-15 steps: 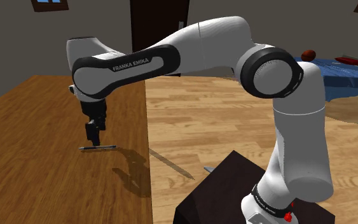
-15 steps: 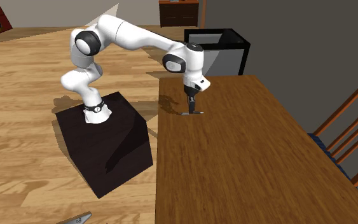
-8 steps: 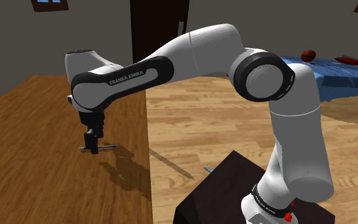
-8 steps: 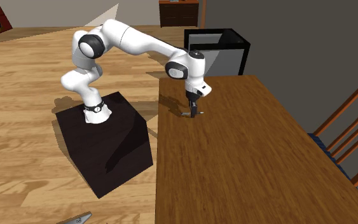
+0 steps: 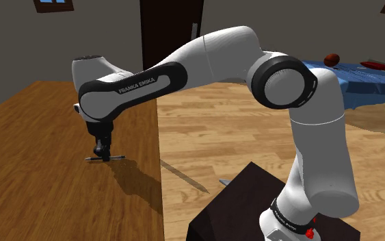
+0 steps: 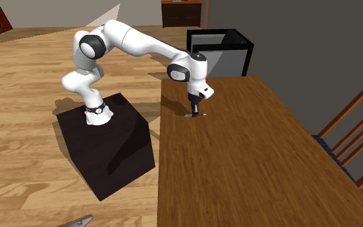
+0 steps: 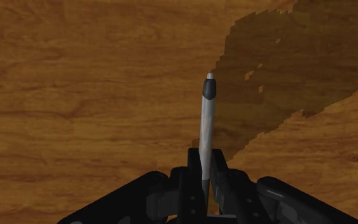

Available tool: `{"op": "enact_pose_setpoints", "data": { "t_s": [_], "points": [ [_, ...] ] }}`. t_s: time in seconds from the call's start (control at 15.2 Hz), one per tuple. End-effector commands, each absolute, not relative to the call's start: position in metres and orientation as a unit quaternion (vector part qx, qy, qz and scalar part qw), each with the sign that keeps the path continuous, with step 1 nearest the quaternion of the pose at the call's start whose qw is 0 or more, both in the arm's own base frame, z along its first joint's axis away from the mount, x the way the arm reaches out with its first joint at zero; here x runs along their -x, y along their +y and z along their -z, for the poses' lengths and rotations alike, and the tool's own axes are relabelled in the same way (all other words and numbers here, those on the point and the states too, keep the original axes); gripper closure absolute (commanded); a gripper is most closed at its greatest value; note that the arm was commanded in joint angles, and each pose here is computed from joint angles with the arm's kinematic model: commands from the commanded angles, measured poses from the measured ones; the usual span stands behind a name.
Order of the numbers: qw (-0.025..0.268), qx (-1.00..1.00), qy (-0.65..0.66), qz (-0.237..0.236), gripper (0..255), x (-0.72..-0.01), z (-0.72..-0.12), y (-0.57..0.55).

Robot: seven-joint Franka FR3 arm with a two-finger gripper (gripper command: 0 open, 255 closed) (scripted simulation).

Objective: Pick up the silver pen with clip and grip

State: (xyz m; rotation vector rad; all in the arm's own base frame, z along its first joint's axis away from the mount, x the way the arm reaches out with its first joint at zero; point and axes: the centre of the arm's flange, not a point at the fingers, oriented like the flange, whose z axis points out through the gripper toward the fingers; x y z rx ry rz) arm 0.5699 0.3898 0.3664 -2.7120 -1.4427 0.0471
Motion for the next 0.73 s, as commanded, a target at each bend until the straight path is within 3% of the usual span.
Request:
{"op": "enact_pose_setpoints", "data": {
  "t_s": [0.0,0.66],
  "points": [
    [0.035,0.882,-0.470,-0.018,255,-0.568,-0.364,0.390],
    [0.035,0.882,-0.470,-0.018,255,-0.569,-0.401,0.393]
  ]
}}
